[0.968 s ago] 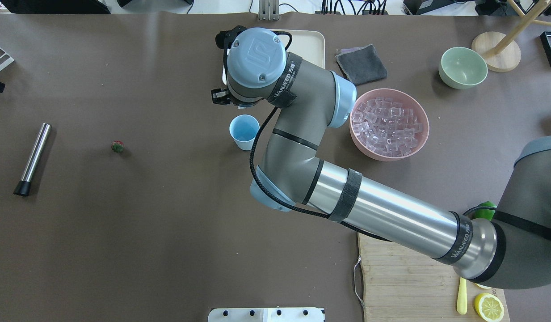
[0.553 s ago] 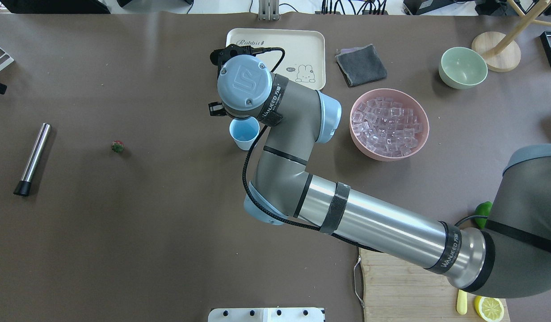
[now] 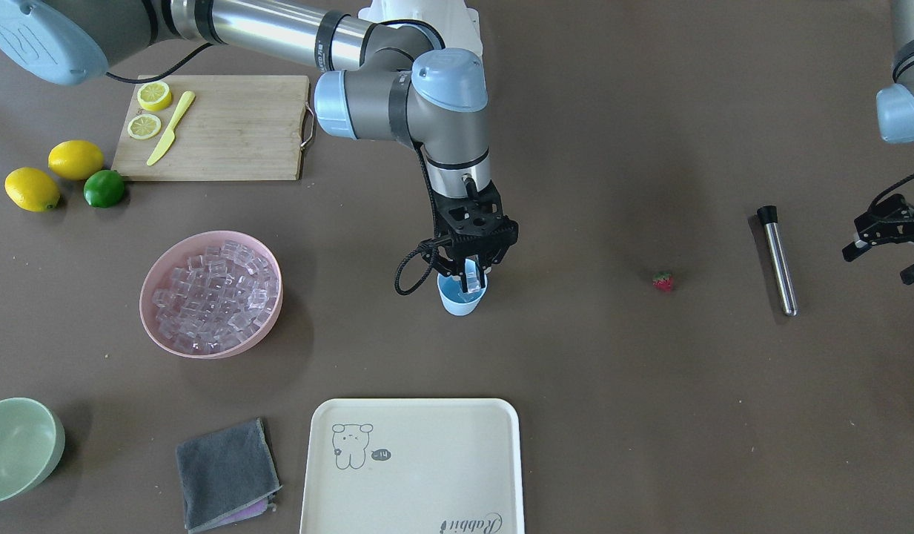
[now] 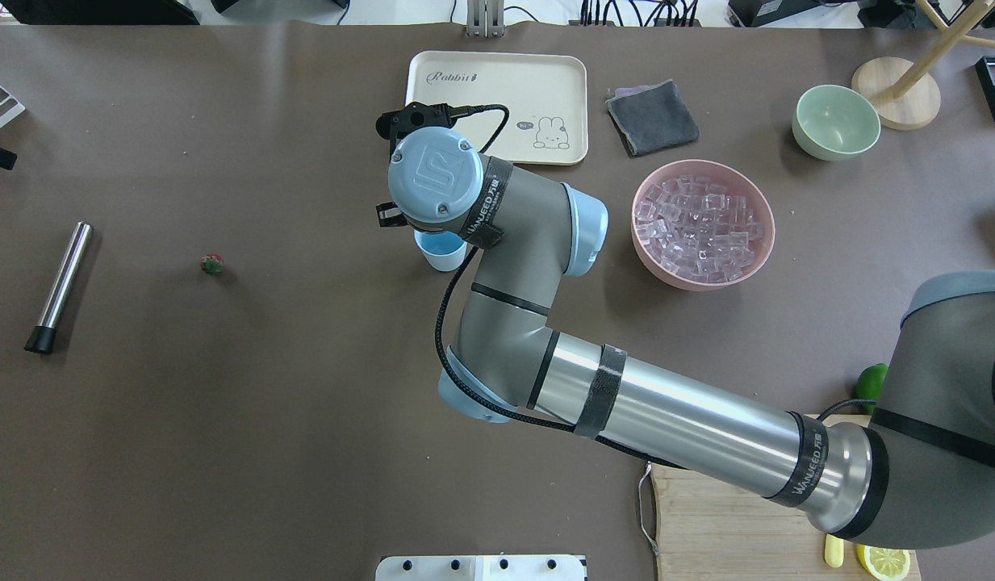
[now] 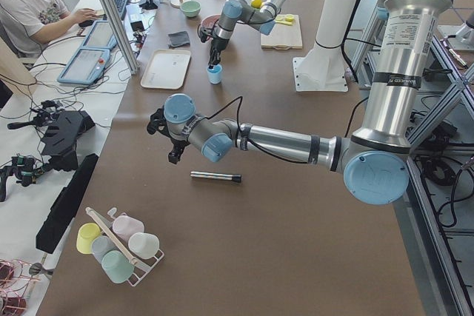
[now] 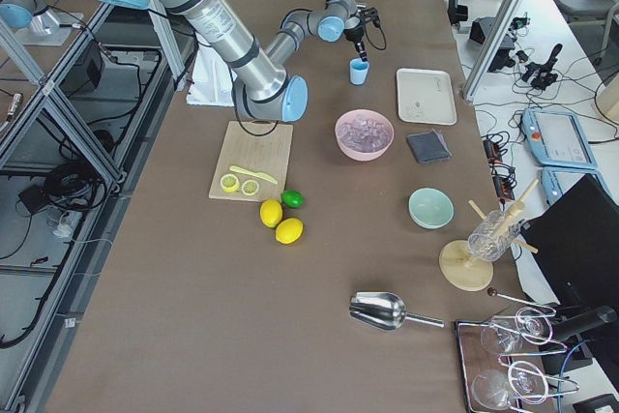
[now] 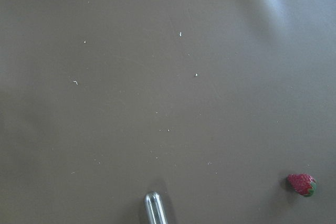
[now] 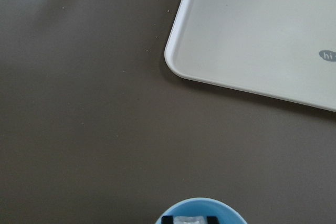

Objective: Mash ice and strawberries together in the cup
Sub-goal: 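Open the right gripper to drop the ice cube into the cup, then move the right gripper back over the pink ice bowl, then lower the right gripper into the bowl and grasp a third ice cube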

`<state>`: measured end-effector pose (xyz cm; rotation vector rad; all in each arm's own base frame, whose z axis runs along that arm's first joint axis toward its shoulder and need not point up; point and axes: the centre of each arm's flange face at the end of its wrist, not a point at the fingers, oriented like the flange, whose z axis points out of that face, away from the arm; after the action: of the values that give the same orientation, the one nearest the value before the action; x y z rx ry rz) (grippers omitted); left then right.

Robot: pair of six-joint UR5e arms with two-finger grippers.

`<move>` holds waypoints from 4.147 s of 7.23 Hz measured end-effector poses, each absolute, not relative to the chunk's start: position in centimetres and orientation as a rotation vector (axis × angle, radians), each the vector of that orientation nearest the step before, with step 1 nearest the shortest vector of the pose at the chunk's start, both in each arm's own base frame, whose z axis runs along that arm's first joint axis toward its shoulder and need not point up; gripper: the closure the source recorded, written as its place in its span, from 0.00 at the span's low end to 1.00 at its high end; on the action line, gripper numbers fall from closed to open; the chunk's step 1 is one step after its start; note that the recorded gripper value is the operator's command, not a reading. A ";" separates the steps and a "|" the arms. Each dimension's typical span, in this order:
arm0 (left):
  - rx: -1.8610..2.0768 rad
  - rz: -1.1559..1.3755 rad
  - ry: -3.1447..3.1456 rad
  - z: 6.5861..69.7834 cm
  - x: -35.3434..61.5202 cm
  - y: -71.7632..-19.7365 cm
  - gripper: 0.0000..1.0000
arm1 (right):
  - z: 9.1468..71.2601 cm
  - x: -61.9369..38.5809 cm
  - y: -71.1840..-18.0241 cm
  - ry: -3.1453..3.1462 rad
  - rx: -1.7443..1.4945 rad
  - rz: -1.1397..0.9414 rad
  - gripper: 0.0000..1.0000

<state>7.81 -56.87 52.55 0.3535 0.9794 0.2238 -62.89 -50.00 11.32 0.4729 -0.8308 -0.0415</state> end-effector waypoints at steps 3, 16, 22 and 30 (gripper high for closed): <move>0.357 0.224 0.980 52.3 7.9 -57.0 0.03 | 12.7 -63.2 -49.7 -0.818 0.463 -0.035 0.84; 0.385 0.223 0.959 51.3 7.9 -57.5 0.03 | 20.3 -43.9 -57.1 -0.867 0.355 -0.096 0.16; 0.389 0.201 0.967 49.9 10.1 -57.2 0.03 | 35.6 -32.2 -56.4 -0.854 0.366 -0.194 0.17; 0.369 0.223 0.972 49.8 12.5 -57.3 0.03 | 34.6 -36.5 -54.3 -0.772 0.450 -0.197 0.21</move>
<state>12.54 -57.30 49.81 0.3689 0.9717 0.2226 -36.54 -54.31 34.61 0.4502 -0.7719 -0.1974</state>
